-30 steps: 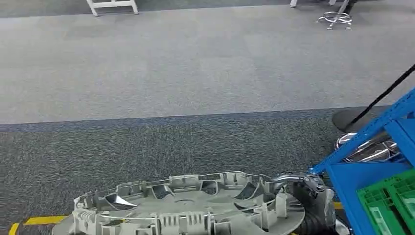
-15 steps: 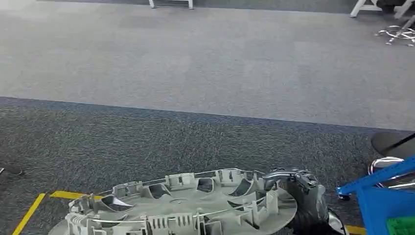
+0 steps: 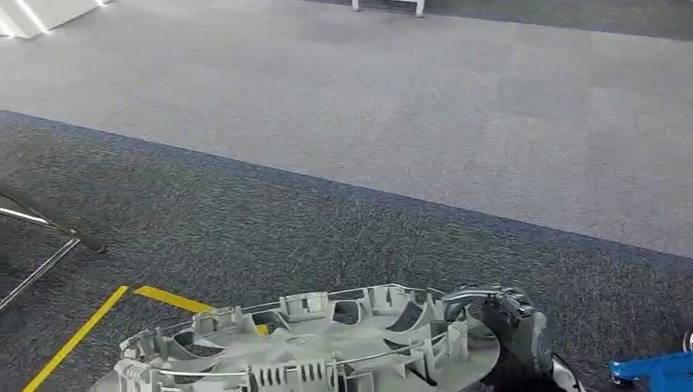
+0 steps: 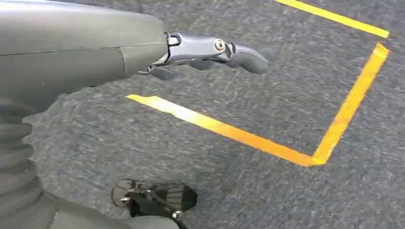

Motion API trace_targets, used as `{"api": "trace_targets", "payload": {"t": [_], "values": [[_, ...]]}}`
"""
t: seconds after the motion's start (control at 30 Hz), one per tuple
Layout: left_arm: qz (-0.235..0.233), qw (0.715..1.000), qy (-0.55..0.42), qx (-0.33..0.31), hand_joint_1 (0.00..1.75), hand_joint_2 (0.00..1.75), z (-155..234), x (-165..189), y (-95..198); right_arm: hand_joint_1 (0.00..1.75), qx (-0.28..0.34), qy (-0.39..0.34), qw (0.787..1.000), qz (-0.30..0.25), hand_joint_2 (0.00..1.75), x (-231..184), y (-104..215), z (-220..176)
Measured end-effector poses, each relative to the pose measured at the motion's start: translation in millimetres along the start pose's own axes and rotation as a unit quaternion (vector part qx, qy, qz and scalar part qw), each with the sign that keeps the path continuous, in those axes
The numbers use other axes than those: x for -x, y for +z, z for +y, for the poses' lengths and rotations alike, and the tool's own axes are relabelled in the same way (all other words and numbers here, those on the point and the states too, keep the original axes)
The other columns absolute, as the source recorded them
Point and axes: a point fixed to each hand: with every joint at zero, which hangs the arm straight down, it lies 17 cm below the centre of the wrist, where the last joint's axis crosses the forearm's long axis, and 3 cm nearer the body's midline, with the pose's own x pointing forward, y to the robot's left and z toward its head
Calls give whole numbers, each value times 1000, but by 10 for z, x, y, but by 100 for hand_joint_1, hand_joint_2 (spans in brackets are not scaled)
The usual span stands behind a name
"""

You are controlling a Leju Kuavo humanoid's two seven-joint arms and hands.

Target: Take the parts from the cabinet and place them on the table.

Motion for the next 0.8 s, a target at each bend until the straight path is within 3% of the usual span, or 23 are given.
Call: {"api": "trace_targets", "payload": {"t": [0.8], "values": [[6, 1000, -2, -24, 0, 175, 106, 37, 31, 175, -35, -12, 999, -29, 175, -34, -151, 117]]}}
